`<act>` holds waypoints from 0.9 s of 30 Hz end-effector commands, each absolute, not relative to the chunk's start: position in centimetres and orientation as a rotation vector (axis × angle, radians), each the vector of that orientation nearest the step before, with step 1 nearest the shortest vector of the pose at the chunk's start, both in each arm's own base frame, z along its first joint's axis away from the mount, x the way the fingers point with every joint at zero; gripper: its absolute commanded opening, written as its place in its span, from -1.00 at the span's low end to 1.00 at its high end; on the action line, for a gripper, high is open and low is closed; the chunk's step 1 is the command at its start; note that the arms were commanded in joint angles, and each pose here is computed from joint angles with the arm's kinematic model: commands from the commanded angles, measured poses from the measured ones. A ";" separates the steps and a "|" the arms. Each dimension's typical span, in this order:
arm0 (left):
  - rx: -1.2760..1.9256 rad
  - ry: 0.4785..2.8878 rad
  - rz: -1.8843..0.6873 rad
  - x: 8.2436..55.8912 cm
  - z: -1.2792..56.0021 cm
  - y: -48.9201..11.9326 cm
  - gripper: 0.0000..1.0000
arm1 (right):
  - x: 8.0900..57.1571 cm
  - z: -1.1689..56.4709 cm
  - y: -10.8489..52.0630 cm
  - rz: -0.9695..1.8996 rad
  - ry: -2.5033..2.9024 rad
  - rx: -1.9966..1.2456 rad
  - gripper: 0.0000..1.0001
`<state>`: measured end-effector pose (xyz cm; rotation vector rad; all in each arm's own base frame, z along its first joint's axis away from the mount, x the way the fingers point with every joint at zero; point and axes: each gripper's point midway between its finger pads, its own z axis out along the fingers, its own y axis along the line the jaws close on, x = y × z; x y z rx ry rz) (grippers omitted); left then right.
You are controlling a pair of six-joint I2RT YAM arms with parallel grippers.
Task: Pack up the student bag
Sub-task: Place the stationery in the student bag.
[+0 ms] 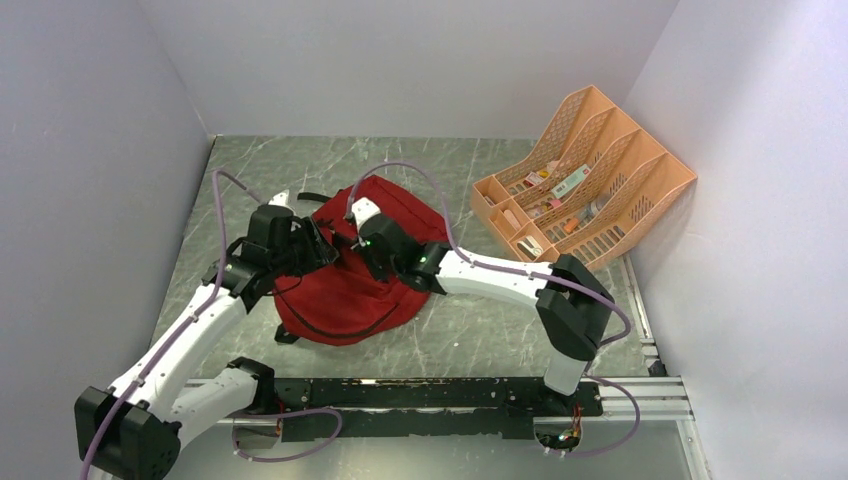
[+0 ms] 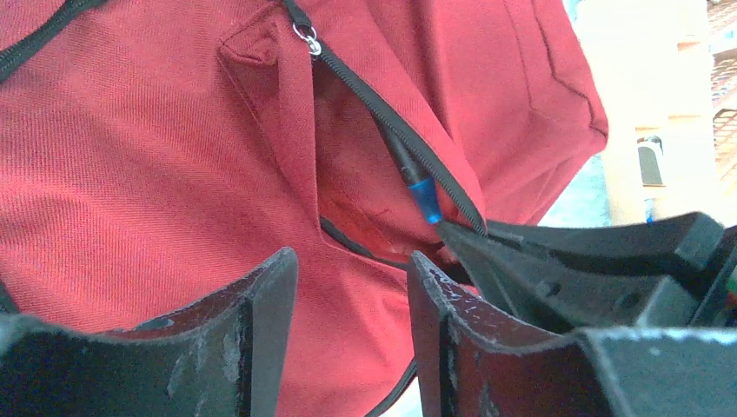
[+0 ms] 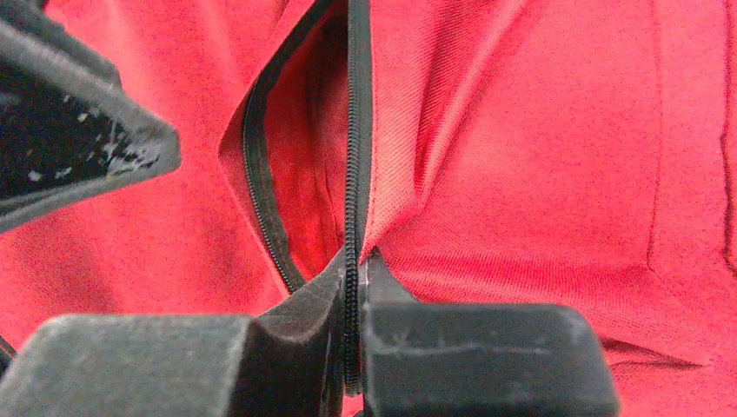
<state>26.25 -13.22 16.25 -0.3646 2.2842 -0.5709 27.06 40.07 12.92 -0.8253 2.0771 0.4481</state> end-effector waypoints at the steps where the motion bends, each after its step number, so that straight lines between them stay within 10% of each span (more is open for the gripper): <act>1: -0.379 2.298 -0.498 26.9 15.6 -12.3 0.08 | 23.8 10.1 41.0 0.490 2.124 -0.950 -0.84; 7: -0.384 2.274 -0.506 28.2 16.2 -12.4 0.09 | 23.2 8.0 40.5 0.488 2.164 -0.962 -0.42; 27: -0.552 2.216 -0.545 32.5 15.8 -8.2 -0.05 | 24.8 19.6 41.3 0.645 1.940 -0.746 -0.18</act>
